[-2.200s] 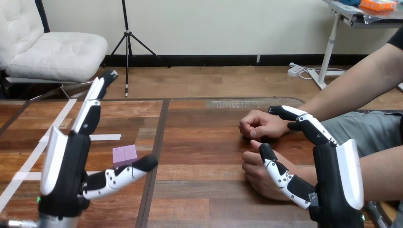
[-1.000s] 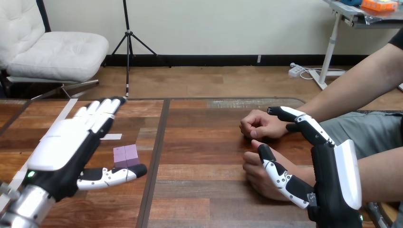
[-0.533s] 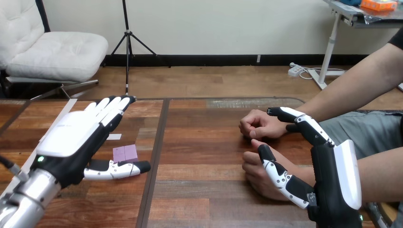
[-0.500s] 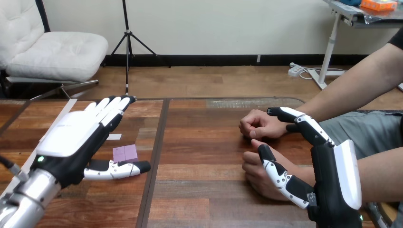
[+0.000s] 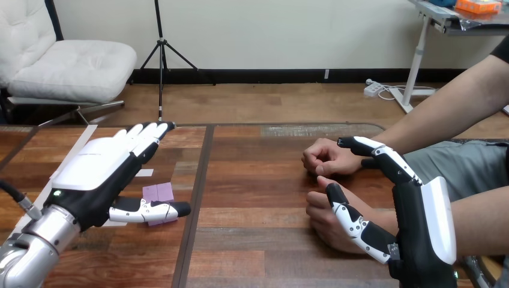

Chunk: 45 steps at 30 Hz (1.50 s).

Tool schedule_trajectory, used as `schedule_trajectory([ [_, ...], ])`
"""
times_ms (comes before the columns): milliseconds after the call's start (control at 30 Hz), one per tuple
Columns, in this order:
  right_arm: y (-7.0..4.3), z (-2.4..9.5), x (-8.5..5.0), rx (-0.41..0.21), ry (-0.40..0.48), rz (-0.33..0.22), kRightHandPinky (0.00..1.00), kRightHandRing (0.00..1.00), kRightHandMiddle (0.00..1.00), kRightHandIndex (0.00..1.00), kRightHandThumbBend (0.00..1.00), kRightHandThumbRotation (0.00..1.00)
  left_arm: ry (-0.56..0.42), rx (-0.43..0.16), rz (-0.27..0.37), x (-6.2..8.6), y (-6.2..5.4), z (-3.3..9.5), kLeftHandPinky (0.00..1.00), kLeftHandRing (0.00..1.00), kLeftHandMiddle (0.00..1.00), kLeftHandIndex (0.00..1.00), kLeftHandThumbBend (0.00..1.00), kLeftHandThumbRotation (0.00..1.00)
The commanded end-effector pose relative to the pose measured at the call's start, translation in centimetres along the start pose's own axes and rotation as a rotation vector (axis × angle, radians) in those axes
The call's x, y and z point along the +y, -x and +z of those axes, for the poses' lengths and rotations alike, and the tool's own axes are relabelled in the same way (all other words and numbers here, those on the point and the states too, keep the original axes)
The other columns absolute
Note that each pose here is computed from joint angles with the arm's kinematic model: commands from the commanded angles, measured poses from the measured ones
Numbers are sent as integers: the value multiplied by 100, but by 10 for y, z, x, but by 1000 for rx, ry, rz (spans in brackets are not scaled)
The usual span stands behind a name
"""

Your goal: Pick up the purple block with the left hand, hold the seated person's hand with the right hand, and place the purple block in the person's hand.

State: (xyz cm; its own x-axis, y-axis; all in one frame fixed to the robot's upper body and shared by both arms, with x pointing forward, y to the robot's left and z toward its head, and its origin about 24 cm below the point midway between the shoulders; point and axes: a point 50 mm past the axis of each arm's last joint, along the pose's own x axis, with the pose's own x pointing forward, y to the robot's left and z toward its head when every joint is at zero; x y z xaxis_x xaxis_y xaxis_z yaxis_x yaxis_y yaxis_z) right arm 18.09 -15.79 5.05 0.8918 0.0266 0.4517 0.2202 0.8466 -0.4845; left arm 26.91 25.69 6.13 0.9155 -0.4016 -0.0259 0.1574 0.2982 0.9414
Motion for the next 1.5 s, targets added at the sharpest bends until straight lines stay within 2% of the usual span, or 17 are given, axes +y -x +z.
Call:
schedule_trajectory([
  [0,-14,7,-3,-50,-18,-39,69,75,77,72,39,8,-6,-41,42,19,-16,2,100,100,100,100,83,71],
  [800,-16,6,-4,-60,-6,-38,70,76,77,72,38,9,26,-6,-7,12,-28,1,100,100,100,100,84,73],
  [1467,-17,5,-4,-65,-2,-33,69,75,77,72,38,9,42,7,-18,1,-31,-3,100,100,100,100,83,75],
])
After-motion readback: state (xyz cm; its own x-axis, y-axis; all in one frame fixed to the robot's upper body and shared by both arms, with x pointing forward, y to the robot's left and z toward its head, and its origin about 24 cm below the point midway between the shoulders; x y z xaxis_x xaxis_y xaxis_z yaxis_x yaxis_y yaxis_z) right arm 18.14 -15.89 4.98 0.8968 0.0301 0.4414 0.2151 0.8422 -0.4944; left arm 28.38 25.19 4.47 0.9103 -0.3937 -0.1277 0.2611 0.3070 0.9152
